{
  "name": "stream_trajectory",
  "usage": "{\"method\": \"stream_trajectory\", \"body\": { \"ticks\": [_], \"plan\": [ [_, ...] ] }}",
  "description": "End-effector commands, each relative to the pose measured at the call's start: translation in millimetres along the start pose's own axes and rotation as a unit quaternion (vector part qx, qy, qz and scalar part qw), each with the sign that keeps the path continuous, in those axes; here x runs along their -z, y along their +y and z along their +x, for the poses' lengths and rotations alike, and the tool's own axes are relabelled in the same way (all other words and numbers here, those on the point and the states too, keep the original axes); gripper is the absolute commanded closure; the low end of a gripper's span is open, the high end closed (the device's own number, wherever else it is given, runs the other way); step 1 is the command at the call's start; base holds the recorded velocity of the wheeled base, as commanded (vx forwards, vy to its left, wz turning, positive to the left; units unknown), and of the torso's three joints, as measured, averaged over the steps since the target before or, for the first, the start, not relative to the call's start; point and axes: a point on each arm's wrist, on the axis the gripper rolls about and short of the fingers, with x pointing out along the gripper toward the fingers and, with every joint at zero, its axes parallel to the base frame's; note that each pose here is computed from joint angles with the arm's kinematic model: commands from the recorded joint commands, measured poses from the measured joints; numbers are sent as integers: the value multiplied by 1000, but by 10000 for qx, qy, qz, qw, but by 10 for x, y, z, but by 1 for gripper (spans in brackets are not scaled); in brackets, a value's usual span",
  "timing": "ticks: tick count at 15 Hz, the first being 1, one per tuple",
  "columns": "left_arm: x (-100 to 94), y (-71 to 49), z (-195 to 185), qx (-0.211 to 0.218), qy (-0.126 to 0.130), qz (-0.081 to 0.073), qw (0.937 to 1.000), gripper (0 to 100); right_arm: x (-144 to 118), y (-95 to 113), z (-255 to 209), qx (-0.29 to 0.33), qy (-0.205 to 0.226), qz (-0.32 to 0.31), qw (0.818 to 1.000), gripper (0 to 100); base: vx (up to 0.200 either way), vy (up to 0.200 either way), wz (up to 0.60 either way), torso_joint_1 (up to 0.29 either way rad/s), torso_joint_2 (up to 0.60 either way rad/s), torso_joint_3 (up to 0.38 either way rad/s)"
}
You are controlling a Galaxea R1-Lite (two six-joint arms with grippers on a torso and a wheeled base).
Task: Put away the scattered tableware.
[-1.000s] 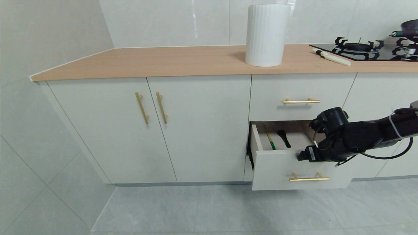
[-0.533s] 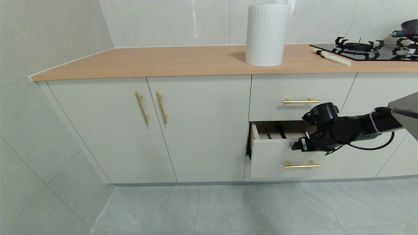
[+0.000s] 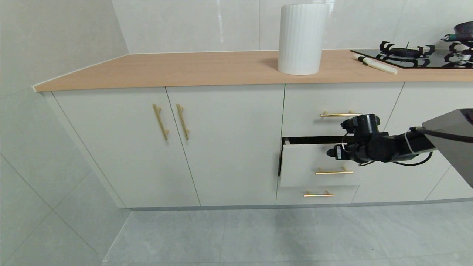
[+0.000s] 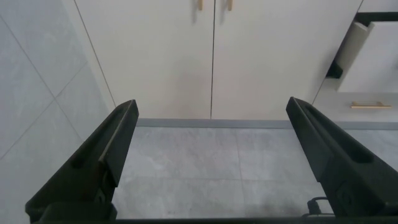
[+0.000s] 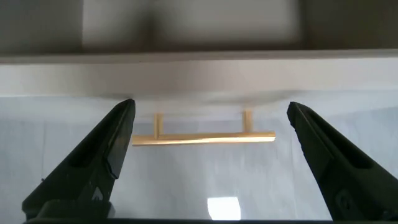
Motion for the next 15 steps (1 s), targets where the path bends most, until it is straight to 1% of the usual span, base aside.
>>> {"method": "stream_trajectory", "body": {
  "ticks": [1, 2, 3, 4, 8, 10, 13, 15],
  "plan": [
    [0, 0, 0, -2, -2, -2, 10000, 0, 92, 8, 83, 5, 123, -21, 9999, 0, 0, 0, 0, 0, 0, 0],
    [0, 0, 0, -2, -2, -2, 10000, 0, 138, 20, 192, 30, -137, 14, 9999, 0, 0, 0, 0, 0, 0, 0],
    [0, 0, 0, -2, -2, -2, 10000, 0, 164, 24, 250, 98, -256, 28, 9996, 0, 0, 0, 0, 0, 0, 0],
    [0, 0, 0, -2, -2, -2, 10000, 0, 182, 34, 277, 112, -288, 30, 9995, 0, 0, 0, 0, 0, 0, 0],
    [0, 0, 0, 6, -2, -2, 10000, 0, 225, 65, 462, 136, -893, 118, 9958, 0, 0, 0, 0, 0, 0, 0],
    [0, 0, 0, -2, -2, -2, 10000, 0, 226, 65, 515, 171, -1154, 15, 9932, 0, 0, 0, 0, 0, 0, 0],
    [0, 0, 0, -2, -2, -2, 10000, 0, 229, 67, 537, 191, -1229, 17, 9922, 0, 0, 0, 0, 0, 0, 0],
    [0, 0, 0, -2, -2, -2, 10000, 0, 176, 65, 579, 316, -1367, 80, 9901, 0, 0, 0, 0, 0, 0, 0]
  ]
}}
